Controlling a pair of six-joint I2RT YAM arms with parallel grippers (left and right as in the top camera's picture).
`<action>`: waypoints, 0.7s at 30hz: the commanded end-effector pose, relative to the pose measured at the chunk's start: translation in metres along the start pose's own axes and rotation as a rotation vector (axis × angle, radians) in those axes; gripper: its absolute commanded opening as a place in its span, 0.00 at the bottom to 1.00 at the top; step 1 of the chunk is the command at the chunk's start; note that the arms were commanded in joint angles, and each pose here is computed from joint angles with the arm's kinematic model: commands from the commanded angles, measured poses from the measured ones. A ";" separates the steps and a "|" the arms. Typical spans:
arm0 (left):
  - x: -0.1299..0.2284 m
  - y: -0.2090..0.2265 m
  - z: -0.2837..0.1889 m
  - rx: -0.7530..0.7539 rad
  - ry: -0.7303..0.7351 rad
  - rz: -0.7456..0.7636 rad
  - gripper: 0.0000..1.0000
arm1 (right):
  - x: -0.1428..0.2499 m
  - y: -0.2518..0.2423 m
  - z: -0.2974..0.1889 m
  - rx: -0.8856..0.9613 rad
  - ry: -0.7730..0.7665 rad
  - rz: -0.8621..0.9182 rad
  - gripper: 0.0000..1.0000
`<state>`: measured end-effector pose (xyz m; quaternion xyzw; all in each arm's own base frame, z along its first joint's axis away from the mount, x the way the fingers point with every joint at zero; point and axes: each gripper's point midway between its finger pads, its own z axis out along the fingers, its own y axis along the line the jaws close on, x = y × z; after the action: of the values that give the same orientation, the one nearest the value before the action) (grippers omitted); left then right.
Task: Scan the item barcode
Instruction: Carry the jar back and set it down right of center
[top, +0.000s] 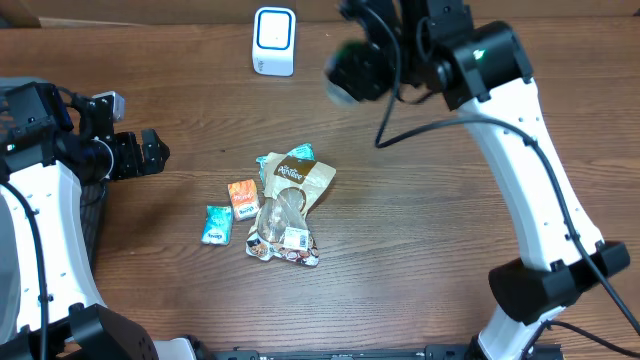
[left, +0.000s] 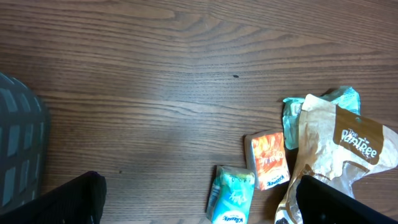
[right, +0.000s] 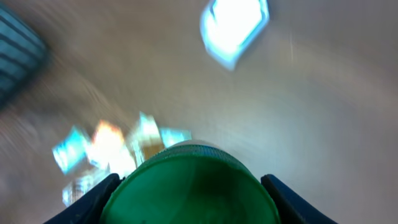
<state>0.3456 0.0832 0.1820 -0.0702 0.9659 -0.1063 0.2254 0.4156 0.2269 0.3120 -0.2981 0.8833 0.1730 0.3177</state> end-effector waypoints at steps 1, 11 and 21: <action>-0.007 -0.005 -0.004 0.013 -0.020 0.034 1.00 | 0.064 -0.049 0.023 0.113 0.239 0.220 0.47; -0.007 -0.005 -0.004 0.013 -0.020 0.034 1.00 | 0.195 -0.146 0.076 0.186 0.504 0.511 0.52; -0.007 -0.005 -0.004 0.013 -0.020 0.034 1.00 | 0.248 -0.208 0.077 0.428 0.533 0.646 0.61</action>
<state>0.3457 0.0832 0.1821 -0.0701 0.9659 -0.1063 0.2256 0.4235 0.0188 0.0614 0.0015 0.9984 0.0312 0.0476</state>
